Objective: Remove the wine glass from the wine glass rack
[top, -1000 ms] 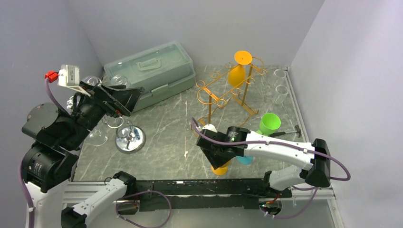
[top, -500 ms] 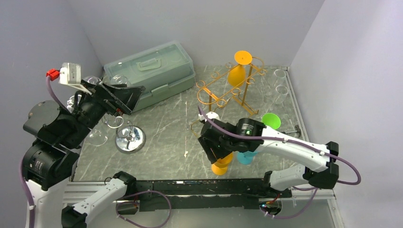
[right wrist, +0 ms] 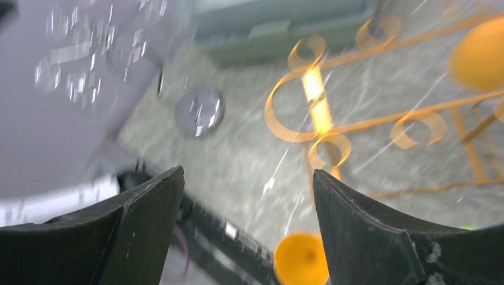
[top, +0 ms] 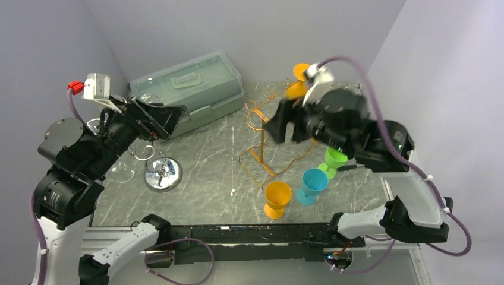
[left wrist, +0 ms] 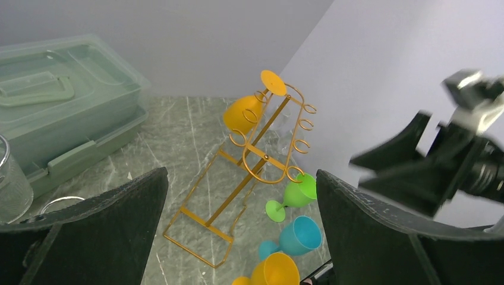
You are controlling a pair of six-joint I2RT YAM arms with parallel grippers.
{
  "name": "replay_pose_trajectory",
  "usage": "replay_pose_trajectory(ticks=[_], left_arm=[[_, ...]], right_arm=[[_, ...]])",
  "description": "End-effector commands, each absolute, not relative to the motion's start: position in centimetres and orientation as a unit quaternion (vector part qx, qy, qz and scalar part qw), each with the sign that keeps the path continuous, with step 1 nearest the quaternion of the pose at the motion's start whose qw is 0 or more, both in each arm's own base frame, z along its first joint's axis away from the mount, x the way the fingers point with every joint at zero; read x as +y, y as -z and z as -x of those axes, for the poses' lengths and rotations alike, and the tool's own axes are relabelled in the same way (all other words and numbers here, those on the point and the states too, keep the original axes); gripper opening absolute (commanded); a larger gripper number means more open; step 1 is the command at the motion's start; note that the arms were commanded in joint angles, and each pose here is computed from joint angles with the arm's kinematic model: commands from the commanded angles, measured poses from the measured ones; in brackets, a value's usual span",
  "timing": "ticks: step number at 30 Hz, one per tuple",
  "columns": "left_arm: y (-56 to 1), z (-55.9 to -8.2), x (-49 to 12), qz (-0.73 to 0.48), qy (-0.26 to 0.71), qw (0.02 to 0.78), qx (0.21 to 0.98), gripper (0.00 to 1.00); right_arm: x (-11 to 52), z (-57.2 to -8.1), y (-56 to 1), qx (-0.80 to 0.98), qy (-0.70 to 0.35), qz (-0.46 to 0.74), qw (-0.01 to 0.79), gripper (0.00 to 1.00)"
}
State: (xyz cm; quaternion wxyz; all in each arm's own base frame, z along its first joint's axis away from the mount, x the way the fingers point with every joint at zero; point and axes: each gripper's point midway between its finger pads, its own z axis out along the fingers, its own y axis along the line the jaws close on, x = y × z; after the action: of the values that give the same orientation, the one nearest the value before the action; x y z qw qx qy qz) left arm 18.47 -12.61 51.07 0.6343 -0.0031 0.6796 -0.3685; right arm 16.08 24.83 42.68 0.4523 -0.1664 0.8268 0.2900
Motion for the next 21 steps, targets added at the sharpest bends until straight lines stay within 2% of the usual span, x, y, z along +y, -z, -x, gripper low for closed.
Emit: replay_pose_trajectory(ticks=[1, 6, 13, 21], left_arm=[[-52.3, -18.7, -13.2, -0.012, 0.378, 0.64, 0.669, 0.99], [-52.1, -19.3, -13.4, -0.018, 0.368, 0.638, 0.676, 0.99], [-51.2, -20.9, -14.3, -0.028, 0.36, 0.627, 0.691, 0.99], [-50.5, -22.5, -15.3, -0.04, 0.354, 0.615, 0.703, 1.0]], right_arm=[[21.8, -23.1, -49.8, 0.765, -0.26, 0.08, 0.584, 0.83], [18.6, -30.8, -51.2, 0.76, -0.17, 0.024, 0.626, 0.86], [15.0, -40.4, -49.2, 0.769, -0.129, 0.004, 0.626, 0.88], [13.1, -46.1, -44.8, 0.79, -0.062, 0.012, 0.609, 0.91]])
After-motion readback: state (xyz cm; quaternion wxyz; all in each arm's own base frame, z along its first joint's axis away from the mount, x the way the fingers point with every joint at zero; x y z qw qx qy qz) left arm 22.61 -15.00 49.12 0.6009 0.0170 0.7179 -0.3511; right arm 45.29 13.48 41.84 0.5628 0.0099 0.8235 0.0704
